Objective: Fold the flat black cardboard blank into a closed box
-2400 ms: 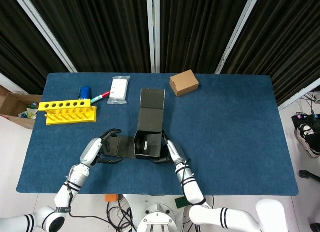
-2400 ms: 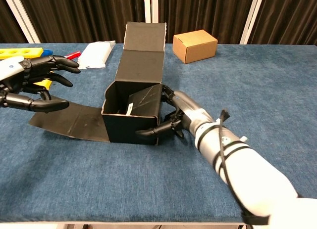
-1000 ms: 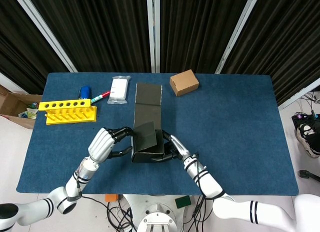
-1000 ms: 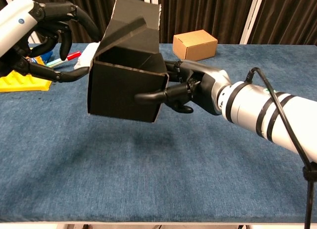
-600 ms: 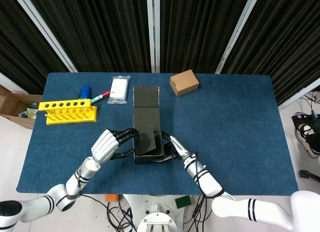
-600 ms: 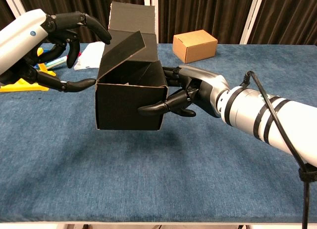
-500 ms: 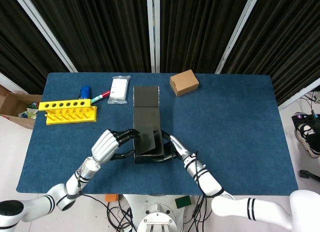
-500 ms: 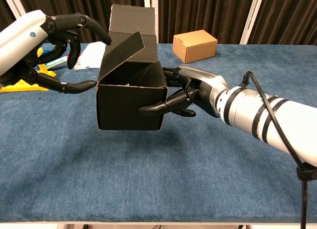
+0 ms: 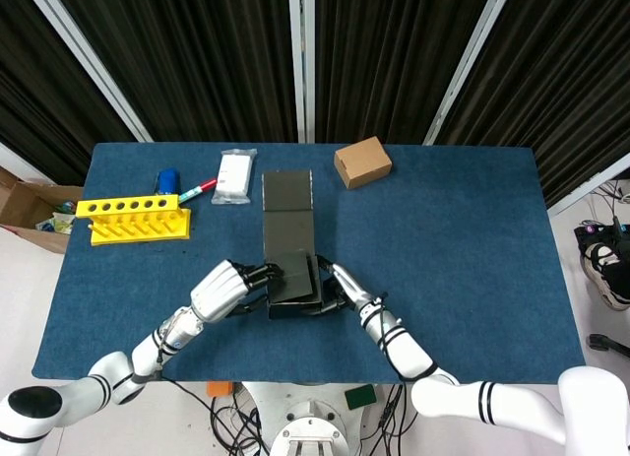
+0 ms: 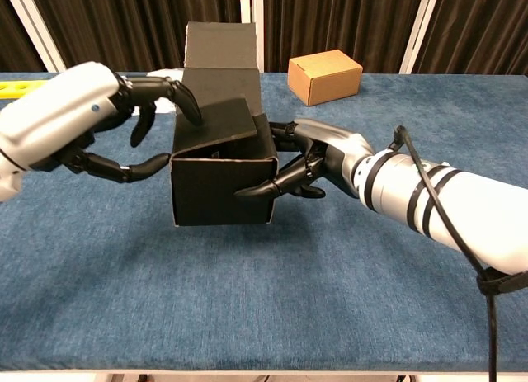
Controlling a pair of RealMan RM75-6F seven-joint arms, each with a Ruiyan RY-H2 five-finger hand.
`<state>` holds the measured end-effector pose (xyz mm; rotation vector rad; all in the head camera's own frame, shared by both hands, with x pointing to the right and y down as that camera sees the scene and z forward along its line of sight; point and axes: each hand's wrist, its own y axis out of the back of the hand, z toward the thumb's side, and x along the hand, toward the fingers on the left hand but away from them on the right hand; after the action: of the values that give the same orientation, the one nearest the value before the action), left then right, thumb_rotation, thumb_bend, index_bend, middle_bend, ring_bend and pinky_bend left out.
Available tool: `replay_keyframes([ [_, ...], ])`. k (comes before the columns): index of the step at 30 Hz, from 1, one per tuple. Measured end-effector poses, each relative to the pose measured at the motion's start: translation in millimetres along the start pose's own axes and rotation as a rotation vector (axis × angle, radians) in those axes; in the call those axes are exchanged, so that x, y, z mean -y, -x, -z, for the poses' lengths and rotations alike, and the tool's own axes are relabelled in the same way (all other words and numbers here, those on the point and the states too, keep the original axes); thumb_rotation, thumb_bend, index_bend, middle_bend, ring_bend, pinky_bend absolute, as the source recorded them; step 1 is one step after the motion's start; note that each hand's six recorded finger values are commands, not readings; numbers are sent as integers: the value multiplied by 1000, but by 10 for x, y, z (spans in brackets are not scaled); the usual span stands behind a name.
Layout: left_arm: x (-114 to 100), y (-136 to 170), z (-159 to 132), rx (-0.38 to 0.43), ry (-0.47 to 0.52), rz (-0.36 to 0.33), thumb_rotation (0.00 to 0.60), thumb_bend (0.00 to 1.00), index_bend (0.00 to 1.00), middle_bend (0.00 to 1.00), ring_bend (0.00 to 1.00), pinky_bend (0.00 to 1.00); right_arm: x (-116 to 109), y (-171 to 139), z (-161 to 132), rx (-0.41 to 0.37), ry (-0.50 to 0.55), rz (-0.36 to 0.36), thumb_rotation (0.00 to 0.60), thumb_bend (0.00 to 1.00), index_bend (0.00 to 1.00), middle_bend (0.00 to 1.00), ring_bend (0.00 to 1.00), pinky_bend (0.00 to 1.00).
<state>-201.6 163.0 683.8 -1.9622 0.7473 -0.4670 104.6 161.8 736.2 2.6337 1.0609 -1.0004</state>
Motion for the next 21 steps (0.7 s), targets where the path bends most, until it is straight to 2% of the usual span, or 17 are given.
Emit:
replay_keyframes([
  [12,344,54,79,36,-122,105,600,160,361,330,674,966,97,156,238,2,-66,-15,600,235,471,365,791,1000],
  [21,425,92,8,88,-160,127,600,160,460,420,677,965,127,141,376,-20,-90,-19,600,234,461,353,787,1000],
])
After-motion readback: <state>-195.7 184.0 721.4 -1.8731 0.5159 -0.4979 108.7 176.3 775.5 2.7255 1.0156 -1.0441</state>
